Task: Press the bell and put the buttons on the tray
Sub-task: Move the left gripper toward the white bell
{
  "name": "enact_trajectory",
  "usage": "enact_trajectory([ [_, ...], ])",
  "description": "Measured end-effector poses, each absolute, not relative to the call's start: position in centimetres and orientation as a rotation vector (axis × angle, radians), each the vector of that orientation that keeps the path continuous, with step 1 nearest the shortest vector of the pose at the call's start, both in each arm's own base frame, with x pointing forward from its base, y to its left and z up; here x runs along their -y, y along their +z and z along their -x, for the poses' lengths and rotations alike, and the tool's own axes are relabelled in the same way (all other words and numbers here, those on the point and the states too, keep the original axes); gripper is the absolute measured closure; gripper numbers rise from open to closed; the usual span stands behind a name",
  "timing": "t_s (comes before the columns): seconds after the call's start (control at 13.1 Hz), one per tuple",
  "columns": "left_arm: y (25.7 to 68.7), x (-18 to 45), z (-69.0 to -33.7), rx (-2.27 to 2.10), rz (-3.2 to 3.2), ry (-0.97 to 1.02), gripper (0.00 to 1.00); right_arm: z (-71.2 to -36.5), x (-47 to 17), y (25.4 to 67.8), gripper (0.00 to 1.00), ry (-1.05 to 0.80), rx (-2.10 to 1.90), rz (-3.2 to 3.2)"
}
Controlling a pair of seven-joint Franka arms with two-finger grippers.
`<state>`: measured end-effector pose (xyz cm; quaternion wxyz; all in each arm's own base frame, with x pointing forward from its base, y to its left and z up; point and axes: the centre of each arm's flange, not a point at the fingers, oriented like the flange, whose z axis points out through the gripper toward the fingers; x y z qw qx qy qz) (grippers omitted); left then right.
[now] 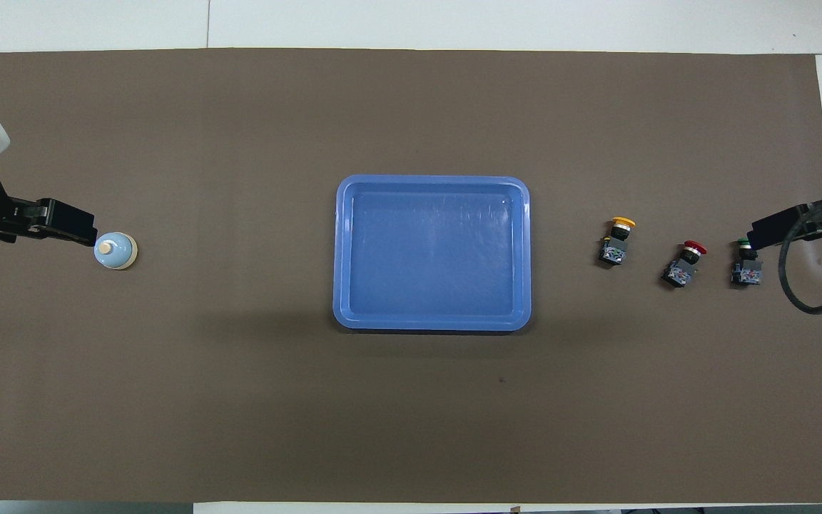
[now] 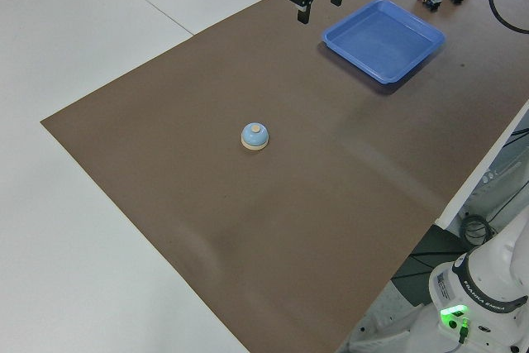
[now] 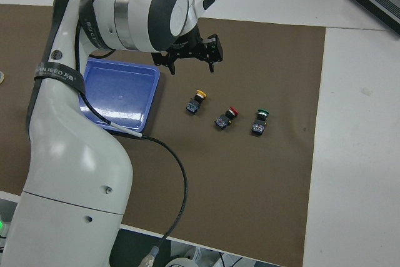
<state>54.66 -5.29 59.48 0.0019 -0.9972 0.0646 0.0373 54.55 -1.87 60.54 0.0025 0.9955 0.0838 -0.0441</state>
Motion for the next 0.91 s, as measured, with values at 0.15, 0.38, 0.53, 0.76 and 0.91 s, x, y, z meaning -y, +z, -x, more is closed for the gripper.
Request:
enact_trajectory([
  [0.15,59.5,5.3,-54.7,-0.203,3.129,0.117,0.00,-54.6,1.9,60.5,0.00,-0.138,-0.263,-3.123],
  [0.38,59.5,5.3,-54.7,-0.202,3.129,0.116,0.00,-54.6,1.9,60.5,0.00,-0.138,-0.263,-3.122],
  [0.53,59.5,5.2,-54.7,-0.194,3.130,0.111,0.00,-54.6,1.9,60.5,0.00,-0.138,-0.263,-3.122],
  [0.76,59.4,4.2,-54.9,-0.163,3.133,0.096,0.11,-54.6,1.9,60.5,0.00,-0.138,-0.263,-3.122],
  [0.91,59.0,2.7,-55.0,-0.112,3.135,0.109,0.40,-54.6,1.9,60.5,0.00,-0.138,-0.263,-3.122],
])
